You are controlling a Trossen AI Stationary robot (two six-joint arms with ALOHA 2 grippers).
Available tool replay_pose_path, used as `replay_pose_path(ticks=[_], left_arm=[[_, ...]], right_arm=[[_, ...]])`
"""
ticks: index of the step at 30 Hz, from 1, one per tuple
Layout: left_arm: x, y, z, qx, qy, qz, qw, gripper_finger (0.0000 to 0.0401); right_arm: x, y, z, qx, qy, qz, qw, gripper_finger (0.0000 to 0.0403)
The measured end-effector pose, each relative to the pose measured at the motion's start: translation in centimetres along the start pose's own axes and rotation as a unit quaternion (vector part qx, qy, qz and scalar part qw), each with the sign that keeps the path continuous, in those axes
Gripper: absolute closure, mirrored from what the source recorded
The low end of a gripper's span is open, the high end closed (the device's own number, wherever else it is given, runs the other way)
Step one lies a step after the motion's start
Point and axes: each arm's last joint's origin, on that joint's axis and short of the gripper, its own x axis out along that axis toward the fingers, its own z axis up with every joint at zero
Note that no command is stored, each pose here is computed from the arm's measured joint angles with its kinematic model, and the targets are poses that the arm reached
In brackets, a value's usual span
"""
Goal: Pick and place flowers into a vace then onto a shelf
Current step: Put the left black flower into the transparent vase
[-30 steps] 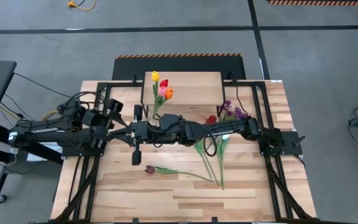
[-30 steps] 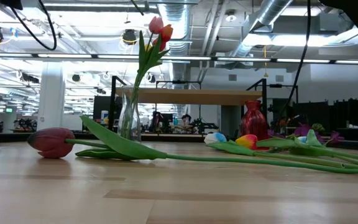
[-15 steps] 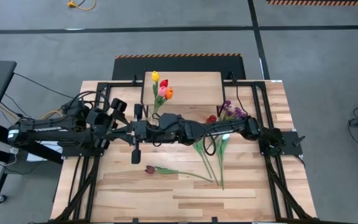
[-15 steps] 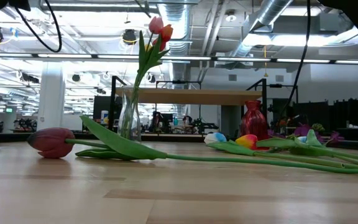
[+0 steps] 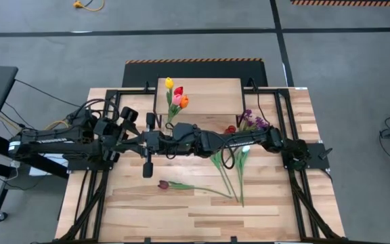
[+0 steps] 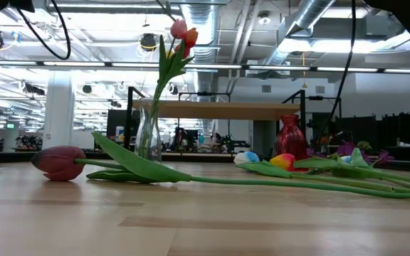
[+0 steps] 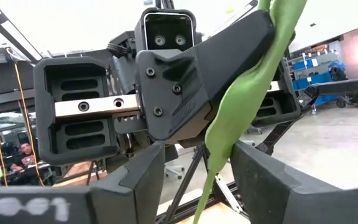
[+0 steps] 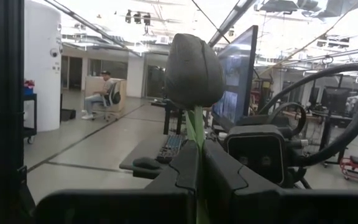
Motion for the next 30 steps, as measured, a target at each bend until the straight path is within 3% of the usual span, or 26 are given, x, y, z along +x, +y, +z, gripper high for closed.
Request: replay_pose_path(ticks=[10, 22, 26, 30], left_arm=[[0.01, -0.11, -0.04, 0.010, 0.001, -0.018, 1.000, 0.0389], [0.00, -0.10, -0.03, 0.012, 0.001, -0.016, 1.000, 0.0399], [0.00, -0.10, -0.02, 0.012, 0.000, -0.015, 1.000, 0.0400], [0.00, -0.08, 0.02, 0.013, -0.001, -0.013, 1.000, 0.0400]], right_arm=[[0.00, -0.02, -0.20, -0.001, 0.010, 0.003, 1.000, 0.0397], [-0.01, 0.02, -0.22, 0.003, 0.013, -0.003, 1.000, 0.0385], [-0.05, 0.35, -0.36, 0.001, 0.024, -0.005, 1.000, 0.0331], [-0.10, 0.75, -0.47, -0.015, 0.034, -0.007, 0.999, 0.0247]])
